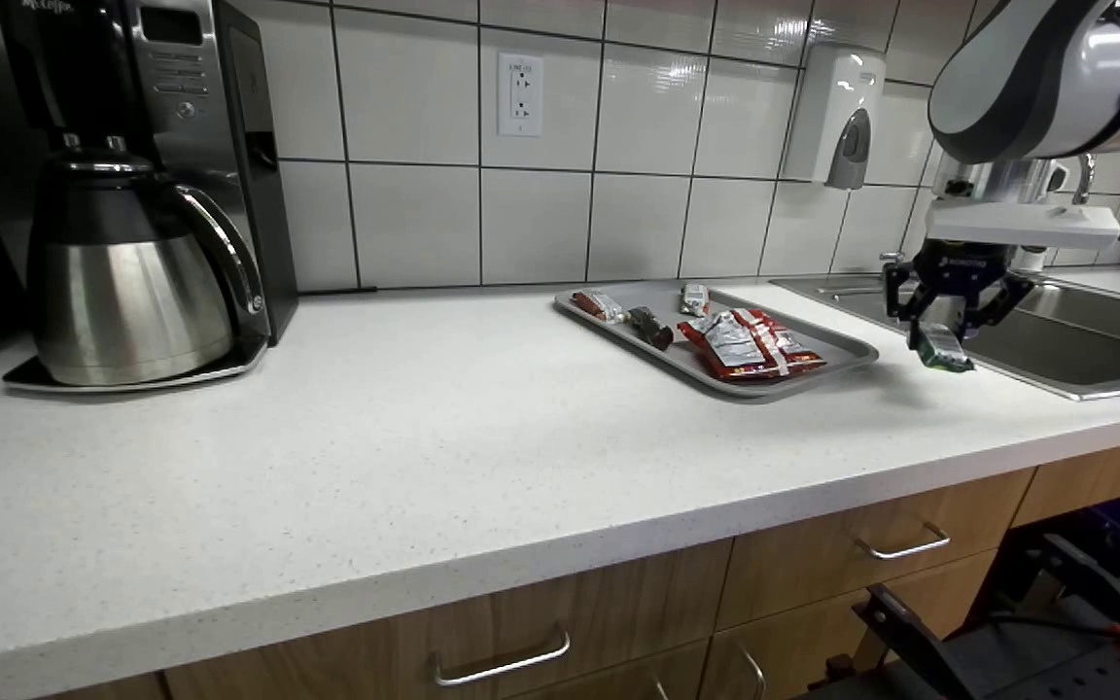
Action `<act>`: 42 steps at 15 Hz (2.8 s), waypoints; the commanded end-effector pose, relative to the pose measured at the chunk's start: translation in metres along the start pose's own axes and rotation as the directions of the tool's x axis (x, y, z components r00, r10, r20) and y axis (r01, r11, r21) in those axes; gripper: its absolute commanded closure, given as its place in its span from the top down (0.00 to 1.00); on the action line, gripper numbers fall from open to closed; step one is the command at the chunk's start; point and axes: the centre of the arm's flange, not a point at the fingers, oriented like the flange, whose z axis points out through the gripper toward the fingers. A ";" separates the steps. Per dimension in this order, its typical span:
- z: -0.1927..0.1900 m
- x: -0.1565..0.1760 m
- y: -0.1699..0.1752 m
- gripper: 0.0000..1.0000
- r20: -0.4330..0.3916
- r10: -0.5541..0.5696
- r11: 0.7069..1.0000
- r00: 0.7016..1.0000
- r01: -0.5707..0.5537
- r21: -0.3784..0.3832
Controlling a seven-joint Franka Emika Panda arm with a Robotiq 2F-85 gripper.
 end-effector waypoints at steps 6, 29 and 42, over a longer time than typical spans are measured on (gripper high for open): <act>-0.034 0.021 -0.027 0.16 -0.021 -0.057 0.998 0.998 0.058 0.031; 0.029 0.070 -0.112 0.16 -0.013 -0.285 0.958 0.958 0.285 -0.035; 0.016 0.075 -0.112 1.00 -0.021 -0.274 0.962 0.961 0.273 -0.027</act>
